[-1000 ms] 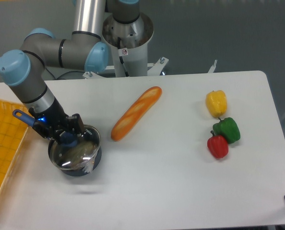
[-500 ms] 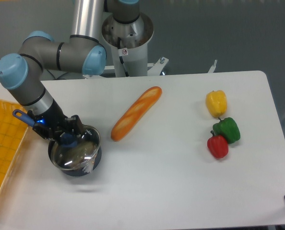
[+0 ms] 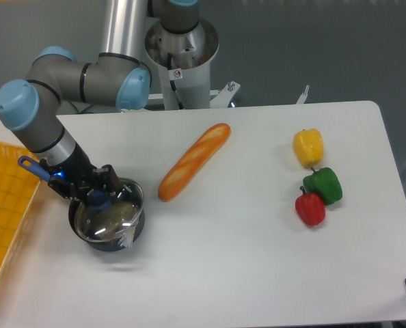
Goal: Close the pot lid
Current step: 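Lower the glass lid onto the saucepan rim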
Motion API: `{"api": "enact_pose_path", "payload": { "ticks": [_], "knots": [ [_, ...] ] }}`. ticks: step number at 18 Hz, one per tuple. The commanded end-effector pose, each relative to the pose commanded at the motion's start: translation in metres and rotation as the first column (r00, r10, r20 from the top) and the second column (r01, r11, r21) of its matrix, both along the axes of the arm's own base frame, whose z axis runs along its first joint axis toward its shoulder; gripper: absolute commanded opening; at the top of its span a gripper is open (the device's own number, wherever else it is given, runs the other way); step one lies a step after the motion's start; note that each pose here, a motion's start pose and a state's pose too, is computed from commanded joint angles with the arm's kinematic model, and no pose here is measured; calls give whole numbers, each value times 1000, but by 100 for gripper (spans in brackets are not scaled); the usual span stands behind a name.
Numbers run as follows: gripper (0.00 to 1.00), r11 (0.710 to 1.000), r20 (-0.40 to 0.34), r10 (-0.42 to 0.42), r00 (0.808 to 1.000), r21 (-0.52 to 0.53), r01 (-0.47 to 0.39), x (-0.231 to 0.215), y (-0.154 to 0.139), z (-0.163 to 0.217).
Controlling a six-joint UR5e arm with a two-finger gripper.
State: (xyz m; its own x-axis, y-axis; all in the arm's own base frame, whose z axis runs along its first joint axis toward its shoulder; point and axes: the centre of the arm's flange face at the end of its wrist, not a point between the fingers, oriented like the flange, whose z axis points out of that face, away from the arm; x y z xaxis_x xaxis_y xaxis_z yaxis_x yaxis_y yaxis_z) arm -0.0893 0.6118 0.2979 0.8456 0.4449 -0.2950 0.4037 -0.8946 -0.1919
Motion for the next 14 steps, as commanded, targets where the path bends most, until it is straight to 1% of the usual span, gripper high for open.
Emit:
{"api": "enact_pose_path", "payload": {
  "ticks": [9,14],
  "knots": [
    [23,1000,-10,3,1000,-8,-3,-1,0,-2],
    [28,1000,-11,2,1000,-9,-2,-1,0,-3]
  ]
}}
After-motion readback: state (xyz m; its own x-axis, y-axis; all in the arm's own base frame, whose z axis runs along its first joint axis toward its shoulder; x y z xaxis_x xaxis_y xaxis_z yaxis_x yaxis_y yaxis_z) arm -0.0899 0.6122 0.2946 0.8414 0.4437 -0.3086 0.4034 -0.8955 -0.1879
